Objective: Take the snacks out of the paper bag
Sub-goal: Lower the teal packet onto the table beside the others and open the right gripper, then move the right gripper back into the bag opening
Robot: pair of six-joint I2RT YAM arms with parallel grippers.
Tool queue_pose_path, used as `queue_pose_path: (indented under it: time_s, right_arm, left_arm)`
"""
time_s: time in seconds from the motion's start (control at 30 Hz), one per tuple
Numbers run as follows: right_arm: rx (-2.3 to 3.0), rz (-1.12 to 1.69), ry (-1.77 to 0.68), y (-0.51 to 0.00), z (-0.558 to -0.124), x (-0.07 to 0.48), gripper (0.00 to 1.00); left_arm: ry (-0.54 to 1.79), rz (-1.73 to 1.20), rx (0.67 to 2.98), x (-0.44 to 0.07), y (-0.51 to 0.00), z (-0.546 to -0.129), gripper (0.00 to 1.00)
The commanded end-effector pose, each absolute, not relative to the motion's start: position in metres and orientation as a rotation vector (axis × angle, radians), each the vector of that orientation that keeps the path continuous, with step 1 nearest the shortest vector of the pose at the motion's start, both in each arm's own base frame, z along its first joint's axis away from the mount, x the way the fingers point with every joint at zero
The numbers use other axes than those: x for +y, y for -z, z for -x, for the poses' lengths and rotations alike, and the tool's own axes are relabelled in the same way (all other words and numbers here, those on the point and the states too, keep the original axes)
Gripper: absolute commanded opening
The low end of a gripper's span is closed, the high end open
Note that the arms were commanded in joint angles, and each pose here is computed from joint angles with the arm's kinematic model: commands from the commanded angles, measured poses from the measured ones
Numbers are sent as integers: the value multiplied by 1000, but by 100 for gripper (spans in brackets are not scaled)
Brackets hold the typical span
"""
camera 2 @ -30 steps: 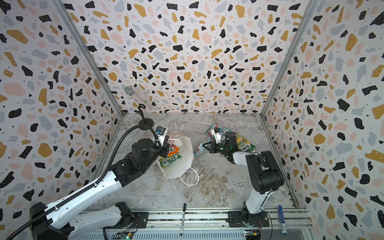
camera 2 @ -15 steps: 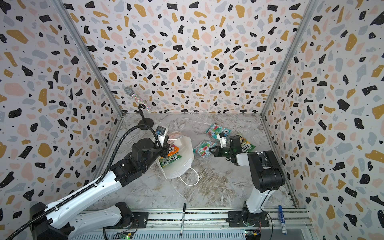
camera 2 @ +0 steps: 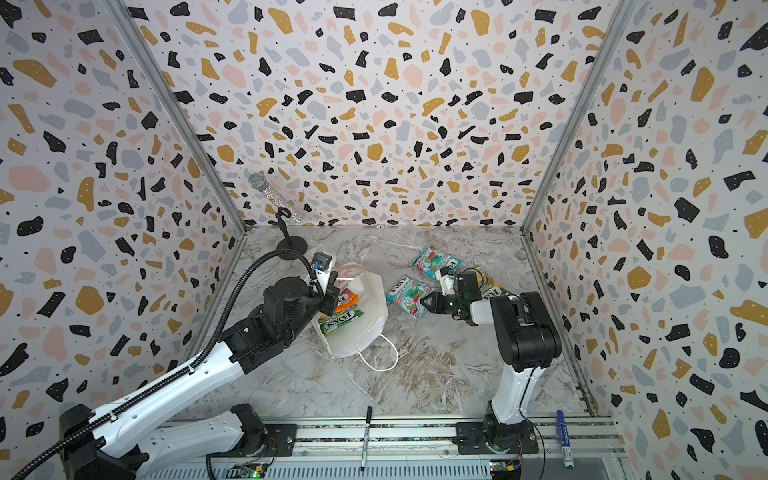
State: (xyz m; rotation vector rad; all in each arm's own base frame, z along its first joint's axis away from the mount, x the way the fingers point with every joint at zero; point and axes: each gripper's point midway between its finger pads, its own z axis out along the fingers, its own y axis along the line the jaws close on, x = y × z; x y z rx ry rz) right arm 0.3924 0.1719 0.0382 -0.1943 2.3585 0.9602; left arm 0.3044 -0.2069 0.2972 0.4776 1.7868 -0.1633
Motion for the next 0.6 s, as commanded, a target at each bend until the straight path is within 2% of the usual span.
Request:
queue_pose_path:
  time_s: [0.0, 0.07, 0.2, 0.33, 0.57]
  right_arm:
    - [2352, 188, -845, -49, -406, 160, 47]
    - [2349, 172, -803, -53, -407, 155, 54]
    - [2308, 144, -749, -71, -402, 146, 62]
    - [2232, 151, -777, -105, -388, 147, 64]
    - [2067, 207, -1064, -174, -337, 174, 64]
  left_arm:
    - [146, -454, 1761, -201, -305, -305, 0]
    - [145, -454, 1760, -201, -305, -305, 0]
    - [143, -453, 1757, -200, -306, -305, 0]
    - [145, -454, 1757, -200, -306, -305, 0]
    - [150, -454, 1756, -201, -307, -304, 0]
